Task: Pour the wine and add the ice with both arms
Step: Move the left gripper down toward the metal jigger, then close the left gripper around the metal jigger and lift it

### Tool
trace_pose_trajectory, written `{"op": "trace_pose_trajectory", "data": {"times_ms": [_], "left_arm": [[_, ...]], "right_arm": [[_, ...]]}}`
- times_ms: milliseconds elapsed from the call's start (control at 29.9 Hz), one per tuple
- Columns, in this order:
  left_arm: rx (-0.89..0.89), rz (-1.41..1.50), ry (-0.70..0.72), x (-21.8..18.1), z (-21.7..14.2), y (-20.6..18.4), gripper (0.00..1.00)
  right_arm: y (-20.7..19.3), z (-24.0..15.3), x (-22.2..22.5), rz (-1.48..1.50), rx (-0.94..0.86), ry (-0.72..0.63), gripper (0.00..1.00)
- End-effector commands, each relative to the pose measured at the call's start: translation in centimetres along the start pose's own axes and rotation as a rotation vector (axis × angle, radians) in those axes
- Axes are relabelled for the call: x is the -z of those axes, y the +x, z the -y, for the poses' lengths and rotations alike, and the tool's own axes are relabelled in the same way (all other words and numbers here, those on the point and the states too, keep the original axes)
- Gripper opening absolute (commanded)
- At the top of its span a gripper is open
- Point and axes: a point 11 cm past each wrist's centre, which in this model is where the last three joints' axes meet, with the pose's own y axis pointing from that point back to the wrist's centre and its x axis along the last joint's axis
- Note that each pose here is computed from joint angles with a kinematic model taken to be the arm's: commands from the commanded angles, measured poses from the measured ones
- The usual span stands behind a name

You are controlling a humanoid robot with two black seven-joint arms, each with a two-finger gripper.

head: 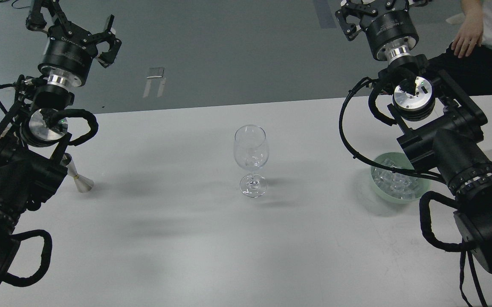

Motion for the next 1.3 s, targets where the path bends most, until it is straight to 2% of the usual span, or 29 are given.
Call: {"op": "trace_pose_trajectory", "data": {"times_ms": [0,267,368,635,769,902,1069,1270], "left_arm": [[0.014,0.004,0.036,0.3,-0.2,-0.1,0.98],[0.073,0.081,0.038,-2.7,-3.5,-1.2,0.98],[0.038,0.092,0.032,-3.6,-5.1,-0.1,0.98],[-0.023,0.067,0.044,-5.6,-12.3,2.4,0.99],[-0.115,-0.045,0.11,-4.8,-16.6,4.4,0.99],[-0.205,-0.086,0.117,-5.3,-20.2,6.5,0.99],[-0.296,-0.211,0.147,-3.9,-23.6,8.2,0.98],[-0.368,-0.358,0.099,-1.9,-26.8,9.1,0.97]], "right_arm": [[0.4,-0.3,-0.2,-0.003,-0.008,-0.003,1.0],[1.6,-1.2,0.0,-0.008,-0.029,-0.002,1.0],[2.2,-1.5,0.2,-0.012,-0.041,0.0,1.0],[2.1,-2.1,-0.1,-0.01,-0.025,-0.002,1.0],[2.6,-2.5,0.2,-0.015,-0.035,0.001,1.0],[3.3,-3.1,-0.1,-0.013,-0.05,-0.005,1.0],[3.8,-3.8,-0.4,-0.01,-0.061,-0.011,1.0],[4.5,-4.3,-0.6,-0.01,-0.079,-0.015,1.0]]}}
